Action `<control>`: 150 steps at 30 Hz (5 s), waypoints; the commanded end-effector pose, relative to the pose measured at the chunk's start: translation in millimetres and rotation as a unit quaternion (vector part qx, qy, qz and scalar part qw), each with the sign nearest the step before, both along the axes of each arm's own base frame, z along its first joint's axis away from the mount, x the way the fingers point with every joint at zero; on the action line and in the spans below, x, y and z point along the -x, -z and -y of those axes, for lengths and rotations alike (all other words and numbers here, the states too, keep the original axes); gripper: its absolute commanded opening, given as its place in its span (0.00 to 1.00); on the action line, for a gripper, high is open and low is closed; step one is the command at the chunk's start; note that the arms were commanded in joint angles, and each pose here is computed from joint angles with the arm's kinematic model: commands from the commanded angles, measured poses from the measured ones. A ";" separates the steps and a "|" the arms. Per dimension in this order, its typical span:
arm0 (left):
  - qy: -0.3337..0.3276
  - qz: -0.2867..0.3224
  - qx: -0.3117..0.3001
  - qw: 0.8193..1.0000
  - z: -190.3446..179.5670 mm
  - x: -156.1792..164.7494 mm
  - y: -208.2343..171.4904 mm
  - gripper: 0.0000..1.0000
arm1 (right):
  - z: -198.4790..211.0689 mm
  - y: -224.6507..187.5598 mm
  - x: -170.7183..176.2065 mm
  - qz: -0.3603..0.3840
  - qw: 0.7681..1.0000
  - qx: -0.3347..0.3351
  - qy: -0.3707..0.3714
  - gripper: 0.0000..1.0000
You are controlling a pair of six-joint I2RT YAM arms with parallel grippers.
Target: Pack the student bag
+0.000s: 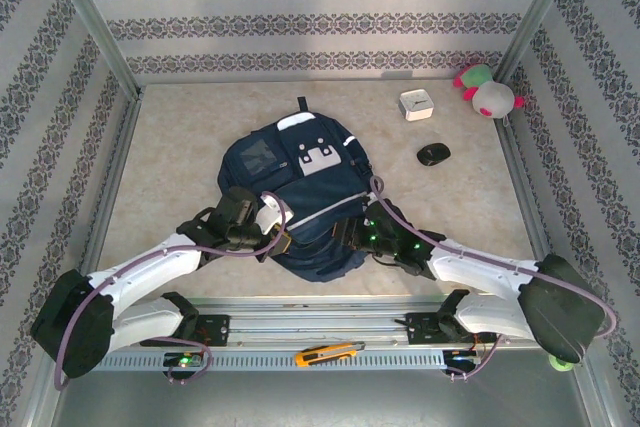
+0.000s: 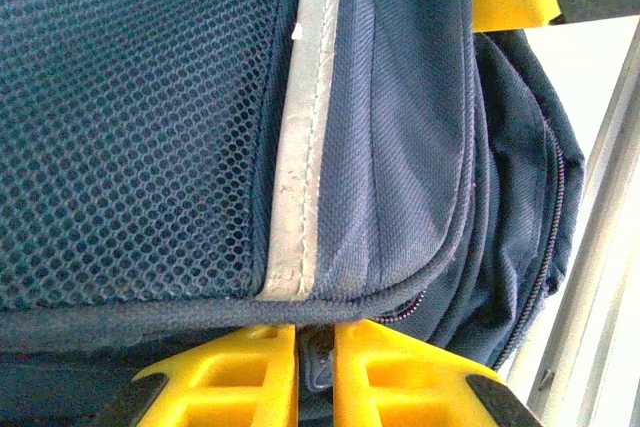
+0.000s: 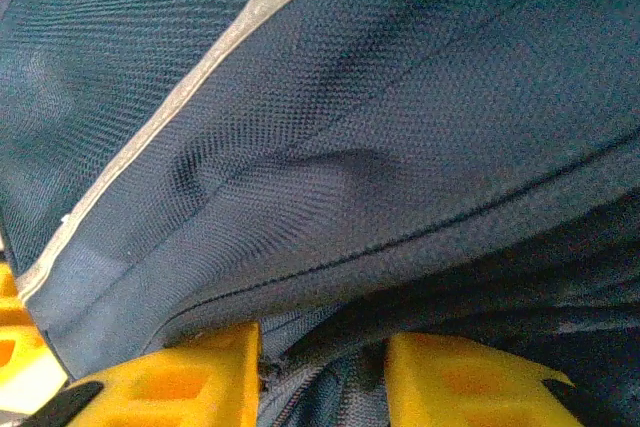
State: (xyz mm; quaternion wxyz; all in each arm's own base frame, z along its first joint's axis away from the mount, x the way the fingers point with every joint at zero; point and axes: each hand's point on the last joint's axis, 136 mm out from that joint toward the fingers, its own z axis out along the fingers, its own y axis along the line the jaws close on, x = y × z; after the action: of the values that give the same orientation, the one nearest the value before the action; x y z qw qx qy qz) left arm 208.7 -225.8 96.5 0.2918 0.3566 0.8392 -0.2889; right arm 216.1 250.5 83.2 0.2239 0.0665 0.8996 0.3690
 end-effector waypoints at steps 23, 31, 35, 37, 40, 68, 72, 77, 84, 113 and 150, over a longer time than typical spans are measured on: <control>0.118 0.201 -0.044 0.971 9.6 15.1 -80.1 0.71 | 35.6 -65.8 -32.9 0.129 0.989 0.003 -0.070 0.44; 0.246 0.326 -0.237 0.881 -14.4 -13.1 -54.7 0.74 | 41.5 -76.1 -1.0 0.210 0.968 0.019 -0.138 0.47; 0.294 0.351 -0.283 0.843 -12.3 -28.0 -35.8 0.77 | 31.0 -80.4 15.0 0.269 0.945 0.030 -0.185 0.46; 0.308 0.360 -0.286 0.833 -7.7 -33.0 -31.0 0.77 | 29.1 -82.4 17.8 0.286 0.938 0.034 -0.193 0.46; 0.311 0.372 -0.286 0.826 0.7 -43.3 -24.7 0.76 | 27.3 -83.7 17.6 0.296 0.935 0.031 -0.193 0.46; 0.104 0.090 -0.046 0.989 40.9 -19.7 -35.0 0.00 | -40.3 -71.3 39.3 0.169 0.979 0.021 -0.111 0.42; 0.106 0.058 -0.047 0.992 45.1 -18.9 -31.9 0.00 | -57.1 -62.3 34.7 0.148 0.984 0.014 -0.099 0.40; 0.106 0.033 -0.041 0.993 48.5 -19.0 -28.6 0.00 | -64.6 -47.2 32.2 0.128 0.988 0.014 -0.082 0.37; 0.102 0.026 -0.008 0.994 54.1 -20.2 -38.5 0.00 | -50.8 -29.2 18.3 0.130 0.989 0.056 -0.030 0.32; 0.043 0.058 -0.108 0.992 10.4 -41.0 -32.9 0.00 | 25.9 -41.7 8.1 0.151 0.976 0.152 -0.047 0.00; 0.143 0.233 -0.092 0.957 1.1 -0.1 -72.3 0.67 | -65.7 -43.8 29.9 0.204 0.932 0.051 -0.295 0.00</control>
State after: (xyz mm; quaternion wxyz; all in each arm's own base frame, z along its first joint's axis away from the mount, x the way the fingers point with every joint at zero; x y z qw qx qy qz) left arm 205.7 -202.3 155.5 0.3546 0.5023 0.7746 -0.1483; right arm 183.0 307.3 108.9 0.2708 -0.2704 0.8522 0.3567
